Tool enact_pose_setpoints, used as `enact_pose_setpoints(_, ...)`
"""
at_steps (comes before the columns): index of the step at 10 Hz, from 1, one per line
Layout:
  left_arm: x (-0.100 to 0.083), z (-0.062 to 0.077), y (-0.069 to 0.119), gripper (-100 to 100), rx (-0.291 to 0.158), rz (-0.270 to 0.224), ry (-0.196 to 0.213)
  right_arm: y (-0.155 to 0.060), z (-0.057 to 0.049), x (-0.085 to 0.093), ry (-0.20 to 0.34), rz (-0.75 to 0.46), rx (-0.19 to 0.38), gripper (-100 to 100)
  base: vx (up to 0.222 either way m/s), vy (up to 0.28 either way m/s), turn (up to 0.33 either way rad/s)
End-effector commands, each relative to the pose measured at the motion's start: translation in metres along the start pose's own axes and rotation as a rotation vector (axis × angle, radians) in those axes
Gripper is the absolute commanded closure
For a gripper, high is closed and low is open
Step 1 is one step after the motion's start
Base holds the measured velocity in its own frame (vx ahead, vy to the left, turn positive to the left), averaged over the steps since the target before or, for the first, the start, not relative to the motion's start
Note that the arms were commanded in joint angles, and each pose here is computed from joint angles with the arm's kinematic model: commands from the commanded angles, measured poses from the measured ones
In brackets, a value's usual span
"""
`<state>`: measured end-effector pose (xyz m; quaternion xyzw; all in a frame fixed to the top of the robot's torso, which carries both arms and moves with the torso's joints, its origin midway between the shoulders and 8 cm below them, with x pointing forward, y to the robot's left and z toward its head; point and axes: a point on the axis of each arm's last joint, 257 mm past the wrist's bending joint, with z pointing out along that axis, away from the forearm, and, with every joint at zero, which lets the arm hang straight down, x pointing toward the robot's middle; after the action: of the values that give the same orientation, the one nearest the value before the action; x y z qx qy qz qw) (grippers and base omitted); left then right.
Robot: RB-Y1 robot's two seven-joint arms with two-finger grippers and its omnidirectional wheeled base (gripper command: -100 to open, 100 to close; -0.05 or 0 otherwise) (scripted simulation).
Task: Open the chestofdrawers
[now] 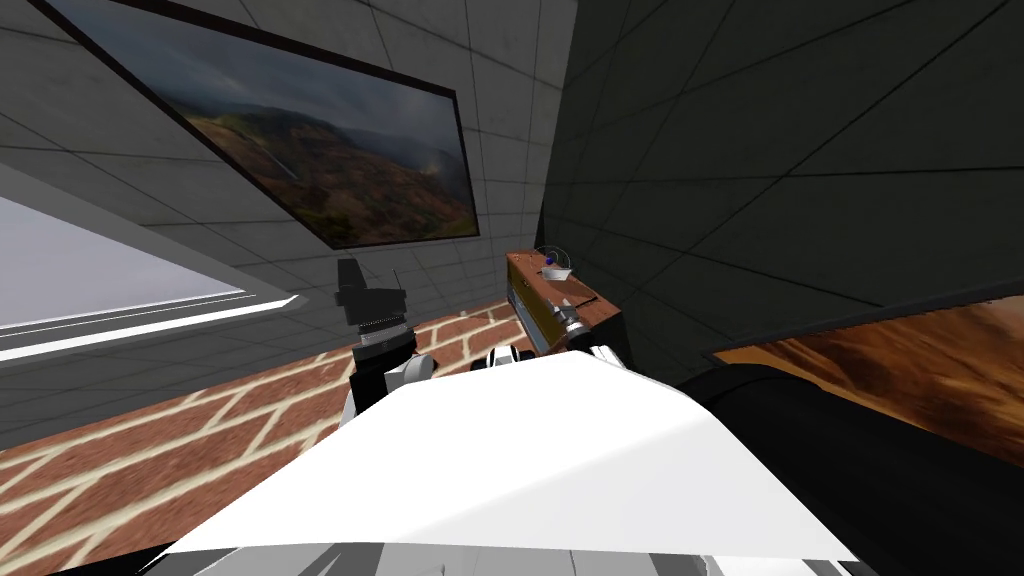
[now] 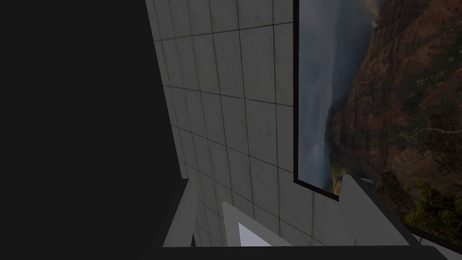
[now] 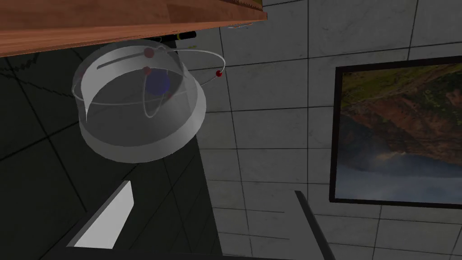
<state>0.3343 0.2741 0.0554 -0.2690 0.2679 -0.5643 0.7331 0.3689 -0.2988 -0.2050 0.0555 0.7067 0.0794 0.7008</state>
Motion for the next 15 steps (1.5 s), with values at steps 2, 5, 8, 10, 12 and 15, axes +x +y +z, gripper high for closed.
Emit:
enact_pose_setpoints(2, 0.000, 0.000, 0.000, 0, 0.000, 0.000, 0.000, -0.037, -0.012, 0.036, 0.115, -0.197, 0.081, -100, 0.118, 0.044, 0.077)
enact_pose_setpoints(5, 0.000, 0.000, 0.000, 0, 0.000, 0.000, 0.000, -0.055, -0.020, 0.051, 0.170, -0.320, 0.110, -100, 0.105, 0.027, 0.088)
enact_pose_setpoints(8, 0.000, 0.000, 0.000, 0, 0.000, 0.000, 0.000, -0.090, -0.039, 0.076, 0.270, -0.489, 0.166, -100, 0.092, 0.044, 0.120)
enact_pose_setpoints(10, 0.000, 0.000, 0.000, 0, 0.000, 0.000, 0.000, -0.107, -0.050, 0.086, 0.318, -0.579, 0.189, -100, 0.088, 0.029, 0.091)
enact_pose_setpoints(12, 0.000, 0.000, 0.000, 0, 0.000, 0.000, 0.000, -0.124, -0.060, 0.095, 0.365, -0.669, 0.208, -100, 0.059, 0.036, 0.094)
enact_pose_setpoints(15, 0.000, 0.000, 0.000, 0, 0.000, 0.000, 0.000, -0.155, -0.083, 0.108, 0.454, -0.837, 0.237, -100, 0.059, 0.043, 0.168)
